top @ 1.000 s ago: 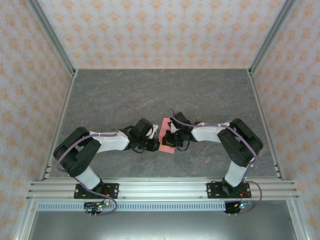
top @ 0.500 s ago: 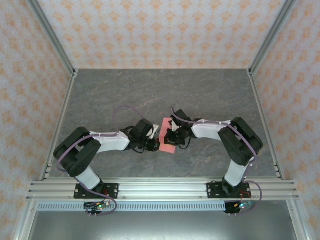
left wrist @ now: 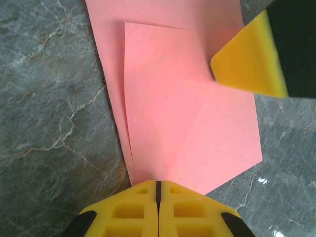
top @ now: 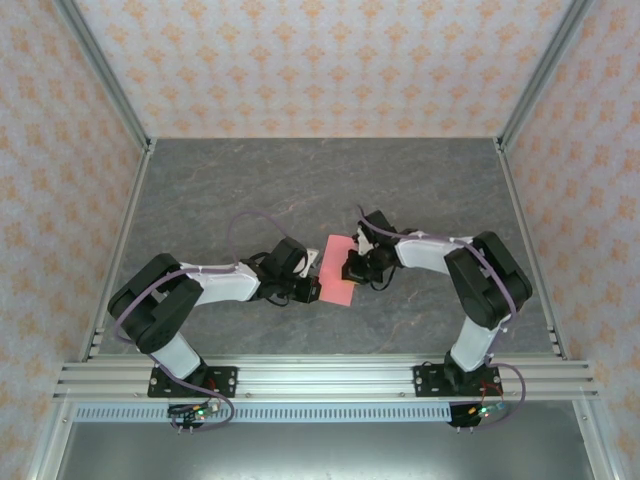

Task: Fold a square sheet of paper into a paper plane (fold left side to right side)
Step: Fold the triangle a second time at the center of the table.

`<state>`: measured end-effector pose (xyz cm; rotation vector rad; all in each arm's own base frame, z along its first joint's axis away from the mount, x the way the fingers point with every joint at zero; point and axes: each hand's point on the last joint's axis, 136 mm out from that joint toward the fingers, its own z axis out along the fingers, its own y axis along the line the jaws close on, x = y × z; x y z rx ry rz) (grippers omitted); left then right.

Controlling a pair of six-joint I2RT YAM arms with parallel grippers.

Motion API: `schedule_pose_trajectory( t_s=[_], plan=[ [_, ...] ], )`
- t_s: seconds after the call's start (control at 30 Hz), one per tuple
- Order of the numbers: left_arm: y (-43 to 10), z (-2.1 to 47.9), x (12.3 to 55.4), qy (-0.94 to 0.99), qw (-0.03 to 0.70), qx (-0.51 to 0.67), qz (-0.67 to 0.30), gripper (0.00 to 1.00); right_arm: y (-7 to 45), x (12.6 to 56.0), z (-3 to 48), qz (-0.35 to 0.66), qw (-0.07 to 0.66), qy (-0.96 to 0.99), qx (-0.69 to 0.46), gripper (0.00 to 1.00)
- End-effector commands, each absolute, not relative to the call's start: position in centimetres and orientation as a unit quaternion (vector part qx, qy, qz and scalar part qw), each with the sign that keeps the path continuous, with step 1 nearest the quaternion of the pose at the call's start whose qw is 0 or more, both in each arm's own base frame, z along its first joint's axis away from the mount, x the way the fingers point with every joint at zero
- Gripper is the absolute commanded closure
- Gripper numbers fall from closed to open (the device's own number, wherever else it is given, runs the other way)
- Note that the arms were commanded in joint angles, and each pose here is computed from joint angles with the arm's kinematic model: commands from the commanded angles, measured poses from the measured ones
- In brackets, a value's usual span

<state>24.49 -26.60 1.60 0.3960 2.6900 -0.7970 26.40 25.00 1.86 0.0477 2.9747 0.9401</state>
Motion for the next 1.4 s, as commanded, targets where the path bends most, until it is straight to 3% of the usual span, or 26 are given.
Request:
schedule_pose_trajectory(
  t_s=[0.0, 0.43, 0.67, 0.8, 1.0, 1.37],
  plan=[
    [-24.2, -1.4, 22.4, 0.96, 0.106, 0.131, -0.223, 0.94, 20.6, 27.0, 0.2, 0.231, 0.019, 0.972, 0.043, 0.95],
    [-24.5, -0.7, 22.6, 0.958, 0.111, 0.134, -0.228, 0.94, 18.0, 27.9, 2.1, 0.215, 0.041, 0.975, 0.047, 0.95],
    [-24.7, -0.2, 22.7, 0.956, 0.115, 0.135, -0.233, 0.94, 19.3, 28.5, 6.4, 0.263, 0.083, 0.961, 0.037, 0.94],
    [-24.8, 0.0, 22.8, 0.955, 0.118, 0.135, -0.235, 0.94, 22.2, 27.5, 7.5, 0.313, 0.073, 0.947, 0.021, 0.94],
    [-25.0, 0.2, 22.9, 0.955, 0.118, 0.136, -0.237, 0.94, 26.2, 26.8, 6.1, 0.34, 0.048, 0.939, 0.006, 0.94],
    [-24.2, 0.4, 22.1, 0.956, 0.117, 0.137, -0.231, 0.93, 24.1, 26.1, 1.9, 0.255, 0.016, 0.967, 0.012, 0.94]
  ],
)
